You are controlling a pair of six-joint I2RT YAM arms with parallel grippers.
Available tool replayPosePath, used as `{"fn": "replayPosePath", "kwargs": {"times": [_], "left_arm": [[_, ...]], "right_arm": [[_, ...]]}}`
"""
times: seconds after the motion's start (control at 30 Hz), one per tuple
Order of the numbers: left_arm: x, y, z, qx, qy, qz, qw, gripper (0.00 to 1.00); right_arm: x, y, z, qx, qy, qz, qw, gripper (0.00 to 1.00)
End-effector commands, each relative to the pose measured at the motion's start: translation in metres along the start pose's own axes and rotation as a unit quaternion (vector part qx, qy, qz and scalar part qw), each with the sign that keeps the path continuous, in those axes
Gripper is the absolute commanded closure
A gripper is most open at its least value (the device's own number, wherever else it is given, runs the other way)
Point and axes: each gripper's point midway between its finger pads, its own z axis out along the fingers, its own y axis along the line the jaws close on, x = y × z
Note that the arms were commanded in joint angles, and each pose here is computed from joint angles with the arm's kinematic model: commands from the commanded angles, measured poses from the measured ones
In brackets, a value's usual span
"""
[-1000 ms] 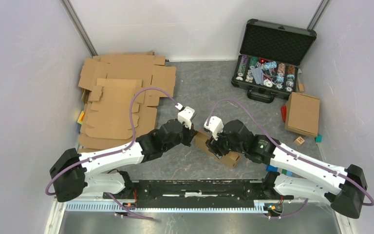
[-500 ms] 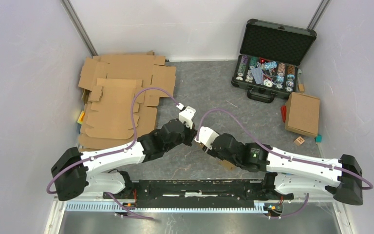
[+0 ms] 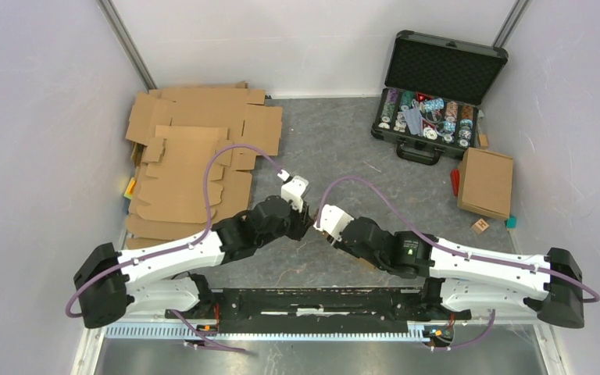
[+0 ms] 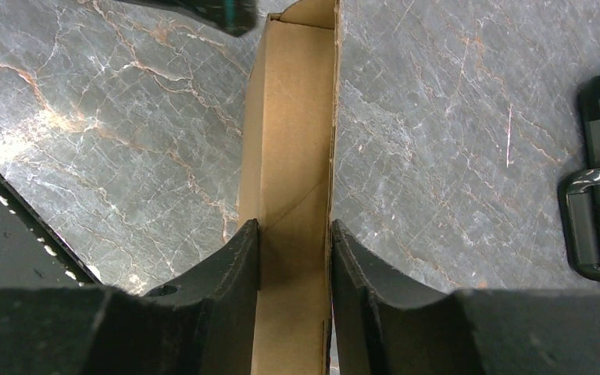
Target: Fold the paper box
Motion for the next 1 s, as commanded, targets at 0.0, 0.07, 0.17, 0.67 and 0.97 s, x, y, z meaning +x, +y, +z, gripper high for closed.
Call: {"fn": "replayPosePath", "kwargs": {"times": [0.0,0.07,0.17,0.67,0.97], "left_arm": [[0.015,0.003,-0.019,-0.001,0.024,-0.03,0.999,0.63],[0.008,0.001,-0.025,0.004,0.014,-0.042,0.999,0.6],[-0.009,0.002,-0.03,0.001,-0.007,-0.064,0.998,0.53],[-0.06,0.006,0.003,0.026,-0.039,-0.164,0.985,0.18],[-0.037,0.006,0.02,0.025,0.001,-0.166,0.986,0.26]], "right_arm": [[0.008,-0.003,0.0,0.013,0.005,0.005,1.0,0.67],[0.01,-0.002,0.0,0.011,0.007,0.006,1.0,0.68],[0.01,0.0,0.0,0.006,0.006,0.006,1.0,0.68],[0.012,0.004,0.0,-0.006,0.001,0.011,1.0,0.69],[0.011,0.006,0.003,-0.008,0.002,0.01,1.0,0.69]]}}
